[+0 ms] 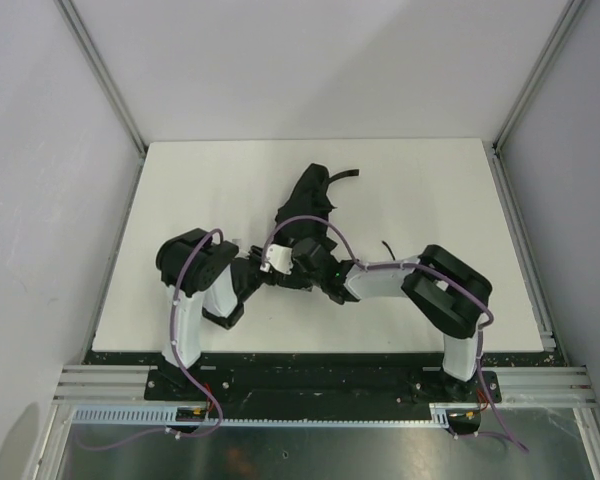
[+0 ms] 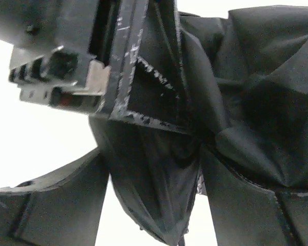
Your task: Put away the umbrella
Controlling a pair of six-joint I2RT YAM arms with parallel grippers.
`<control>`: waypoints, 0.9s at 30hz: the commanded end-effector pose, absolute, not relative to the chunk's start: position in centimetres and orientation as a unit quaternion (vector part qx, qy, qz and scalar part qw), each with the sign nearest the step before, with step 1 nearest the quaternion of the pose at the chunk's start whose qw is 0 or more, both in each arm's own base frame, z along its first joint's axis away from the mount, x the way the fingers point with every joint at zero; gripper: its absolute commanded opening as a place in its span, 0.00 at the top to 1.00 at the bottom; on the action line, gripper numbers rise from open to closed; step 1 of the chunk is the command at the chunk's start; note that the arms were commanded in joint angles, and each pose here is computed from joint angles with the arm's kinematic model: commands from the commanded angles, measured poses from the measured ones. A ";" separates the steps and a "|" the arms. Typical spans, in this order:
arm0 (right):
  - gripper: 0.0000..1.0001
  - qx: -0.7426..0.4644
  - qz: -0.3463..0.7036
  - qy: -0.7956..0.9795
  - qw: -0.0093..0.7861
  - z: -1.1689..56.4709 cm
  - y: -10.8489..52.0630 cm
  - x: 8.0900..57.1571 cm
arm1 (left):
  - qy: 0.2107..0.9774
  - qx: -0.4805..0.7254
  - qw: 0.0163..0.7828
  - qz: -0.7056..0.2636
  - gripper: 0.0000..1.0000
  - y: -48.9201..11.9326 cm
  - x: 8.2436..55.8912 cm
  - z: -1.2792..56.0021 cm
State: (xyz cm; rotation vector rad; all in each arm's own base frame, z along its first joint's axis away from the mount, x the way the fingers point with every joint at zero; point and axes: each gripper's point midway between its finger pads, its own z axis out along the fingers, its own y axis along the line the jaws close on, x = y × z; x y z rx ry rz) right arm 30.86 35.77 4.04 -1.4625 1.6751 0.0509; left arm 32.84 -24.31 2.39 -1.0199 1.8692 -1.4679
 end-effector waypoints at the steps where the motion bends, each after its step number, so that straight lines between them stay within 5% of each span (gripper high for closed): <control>1: 0.34 -0.606 -0.055 0.663 0.437 1.8 35.5 33.4 | 0.709 -0.392 0.255 -0.527 1.00 -22.6 30.9 0.5; 4: 0.67 -0.623 -0.066 0.671 0.395 -0.7 35.0 32.9 | 0.715 -0.387 0.246 -0.527 1.00 -22.7 30.8 0.8; 8: 0.96 -0.636 -0.041 0.702 0.317 -3.6 33.6 30.1 | 0.730 -0.371 0.236 -0.524 1.00 -22.8 31.0 1.2; 11: 0.99 -0.629 0.002 0.728 0.273 -4.3 33.1 27.7 | 0.739 -0.364 0.229 -0.518 0.90 -22.8 31.3 1.7; 18: 1.00 -0.607 0.051 0.756 0.239 -4.9 32.9 25.8 | 0.742 -0.352 0.227 -0.523 0.41 -21.3 33.2 4.0; 21: 1.00 -0.597 0.068 0.763 0.239 -4.6 32.9 26.0 | 0.743 -0.361 0.225 -0.517 0.13 -19.9 33.2 4.4; 27: 1.00 -0.585 0.092 0.770 0.237 -4.4 32.9 26.4 | 0.755 -0.370 0.233 -0.488 0.03 -16.5 32.9 5.4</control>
